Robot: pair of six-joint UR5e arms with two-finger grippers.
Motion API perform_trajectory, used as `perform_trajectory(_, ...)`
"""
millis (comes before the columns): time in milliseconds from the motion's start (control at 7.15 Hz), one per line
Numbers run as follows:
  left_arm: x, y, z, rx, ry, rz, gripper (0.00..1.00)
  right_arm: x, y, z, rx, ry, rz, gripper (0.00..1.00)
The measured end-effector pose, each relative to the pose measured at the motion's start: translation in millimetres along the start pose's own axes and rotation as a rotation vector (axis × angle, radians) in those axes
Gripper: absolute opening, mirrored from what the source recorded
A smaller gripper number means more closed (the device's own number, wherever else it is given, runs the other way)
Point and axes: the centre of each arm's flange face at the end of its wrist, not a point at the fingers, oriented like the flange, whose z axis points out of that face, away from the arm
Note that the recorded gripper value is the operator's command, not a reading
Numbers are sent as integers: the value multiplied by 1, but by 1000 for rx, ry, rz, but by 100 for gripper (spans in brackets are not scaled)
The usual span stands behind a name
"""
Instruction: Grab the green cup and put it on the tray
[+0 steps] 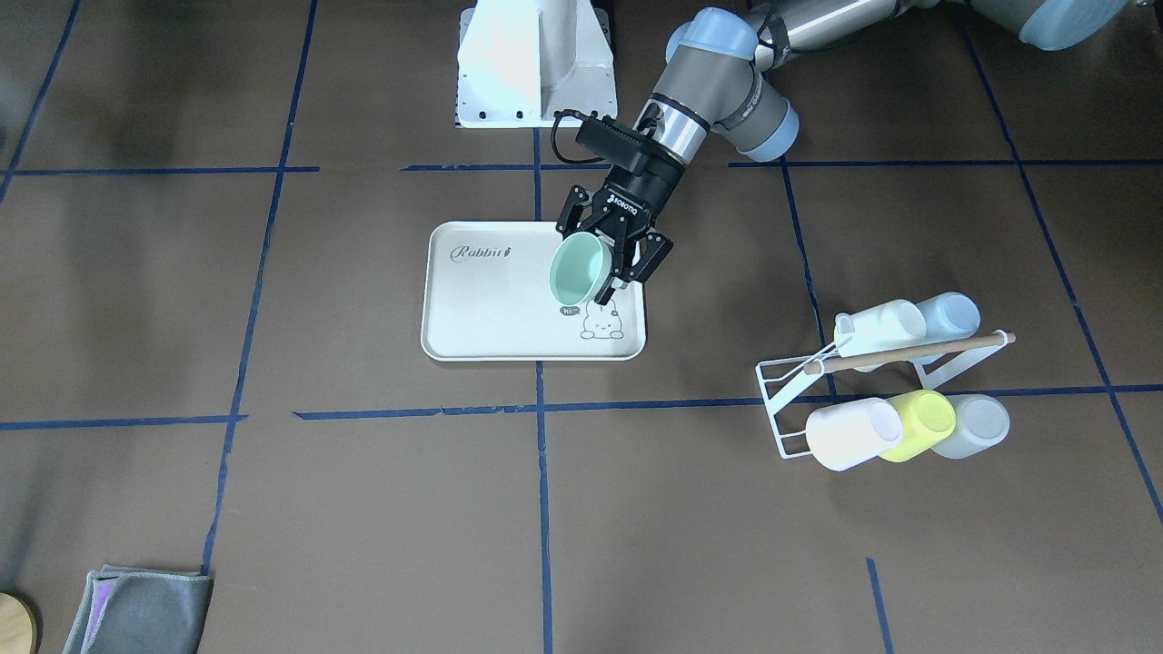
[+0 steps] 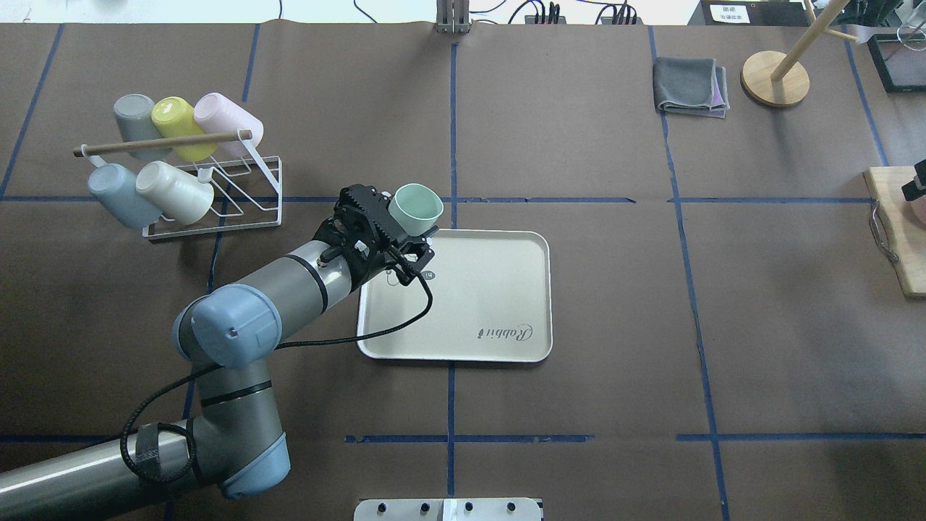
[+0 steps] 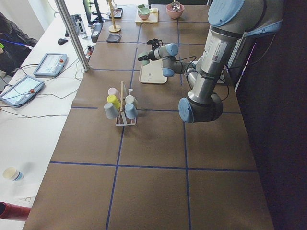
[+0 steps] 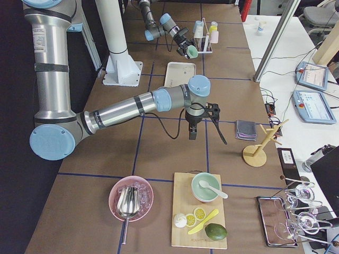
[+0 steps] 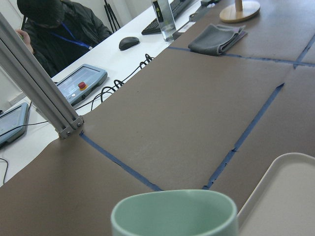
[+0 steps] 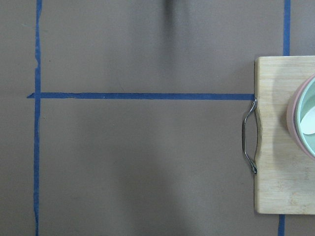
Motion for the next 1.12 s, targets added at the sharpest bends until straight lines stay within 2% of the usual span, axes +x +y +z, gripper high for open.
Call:
perform_trajectory(280, 17, 27, 11, 67, 58, -65, 27, 1, 1, 0, 1, 0, 1, 100)
perform_trajectory(700, 41, 54, 35, 163, 121, -228, 28, 2, 2, 0, -1, -1, 2, 100)
perform_trajectory(840, 47, 60, 39, 184, 133, -250, 31, 2, 3, 1, -3, 0, 3, 100)
perform_trajectory(1119, 52, 60, 42, 196, 141, -261, 49, 4, 4, 1, -4, 0, 6, 100)
